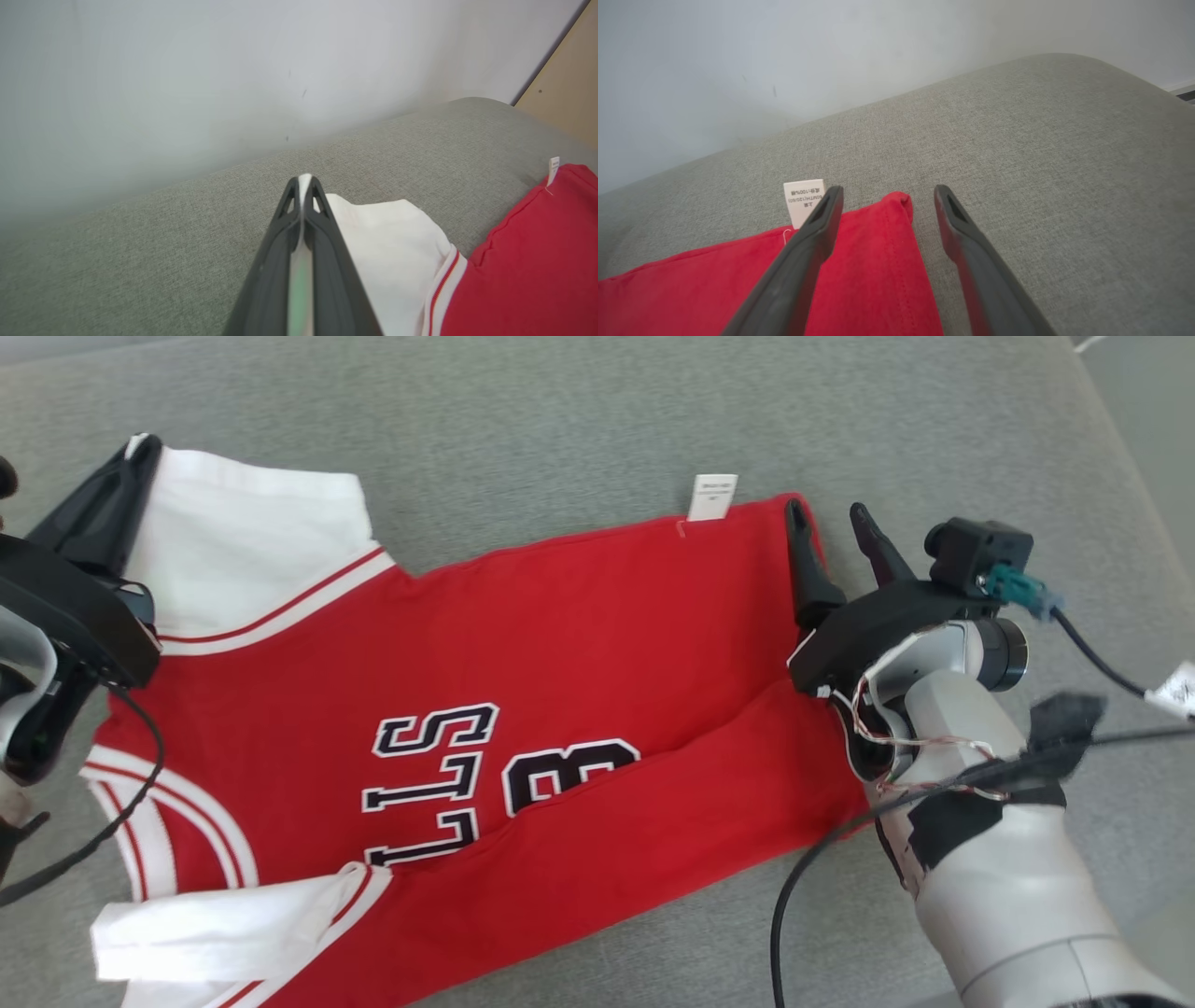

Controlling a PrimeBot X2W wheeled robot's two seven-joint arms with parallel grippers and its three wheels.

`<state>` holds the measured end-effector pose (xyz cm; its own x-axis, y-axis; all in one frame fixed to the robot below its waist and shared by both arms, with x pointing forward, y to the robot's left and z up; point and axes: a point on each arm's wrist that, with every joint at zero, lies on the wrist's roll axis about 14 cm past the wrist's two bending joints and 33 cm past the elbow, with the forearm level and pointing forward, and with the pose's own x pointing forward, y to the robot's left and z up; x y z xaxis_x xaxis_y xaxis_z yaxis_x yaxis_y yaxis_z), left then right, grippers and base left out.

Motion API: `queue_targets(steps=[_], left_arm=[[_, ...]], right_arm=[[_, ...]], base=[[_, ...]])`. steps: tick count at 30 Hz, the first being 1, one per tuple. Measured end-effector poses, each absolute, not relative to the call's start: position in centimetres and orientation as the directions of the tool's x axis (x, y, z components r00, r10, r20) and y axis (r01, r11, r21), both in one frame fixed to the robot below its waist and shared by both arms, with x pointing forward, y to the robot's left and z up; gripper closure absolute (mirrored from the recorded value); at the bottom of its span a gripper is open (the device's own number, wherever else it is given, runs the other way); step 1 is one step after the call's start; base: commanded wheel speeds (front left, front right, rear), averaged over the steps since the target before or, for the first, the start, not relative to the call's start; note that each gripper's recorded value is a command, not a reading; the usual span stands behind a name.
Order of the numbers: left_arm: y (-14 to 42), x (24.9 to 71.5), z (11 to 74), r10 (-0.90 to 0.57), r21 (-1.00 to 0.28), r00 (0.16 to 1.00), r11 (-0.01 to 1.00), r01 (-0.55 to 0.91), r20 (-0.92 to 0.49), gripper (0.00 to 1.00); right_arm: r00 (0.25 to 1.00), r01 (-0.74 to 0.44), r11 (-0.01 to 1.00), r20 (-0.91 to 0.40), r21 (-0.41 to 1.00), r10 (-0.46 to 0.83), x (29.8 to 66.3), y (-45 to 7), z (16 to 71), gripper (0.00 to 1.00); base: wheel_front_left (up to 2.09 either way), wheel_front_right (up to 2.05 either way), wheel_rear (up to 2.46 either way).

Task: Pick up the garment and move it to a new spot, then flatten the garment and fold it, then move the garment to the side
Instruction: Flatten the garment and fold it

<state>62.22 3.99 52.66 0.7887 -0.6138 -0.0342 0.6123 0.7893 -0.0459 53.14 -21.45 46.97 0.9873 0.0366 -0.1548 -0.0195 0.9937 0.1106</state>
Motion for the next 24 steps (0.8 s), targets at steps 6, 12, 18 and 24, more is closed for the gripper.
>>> queue_targets(steps=[6,12,18,24], left_arm=[[4.7,61.2,53.8,-0.611,-0.039,0.791,0.790,0.612,0.016,1.00],[5.0,60.3,54.3,-0.614,-0.037,0.789,0.788,0.615,0.036,1.00],[5.4,59.9,54.4,-0.609,-0.038,0.792,0.791,0.611,0.047,1.00],[6.3,59.3,54.7,-0.591,-0.041,0.804,0.803,0.594,0.071,1.00]], right_arm=[[0.971,0.023,0.995,-0.237,0.102,0.001,54.6,-22.4,45.6,0.00],[0.959,0.052,0.993,-0.283,0.104,-0.021,55.9,-22.7,44.8,0.03],[0.952,0.056,0.996,-0.305,0.076,-0.030,56.6,-22.7,44.0,1.00],[0.966,0.041,0.998,-0.256,0.048,-0.027,57.2,-22.5,45.1,1.00]], base=[[0.00,0.00,0.00],[0.00,0.00,0.00],[0.00,0.00,0.00],[0.00,0.00,0.00]])
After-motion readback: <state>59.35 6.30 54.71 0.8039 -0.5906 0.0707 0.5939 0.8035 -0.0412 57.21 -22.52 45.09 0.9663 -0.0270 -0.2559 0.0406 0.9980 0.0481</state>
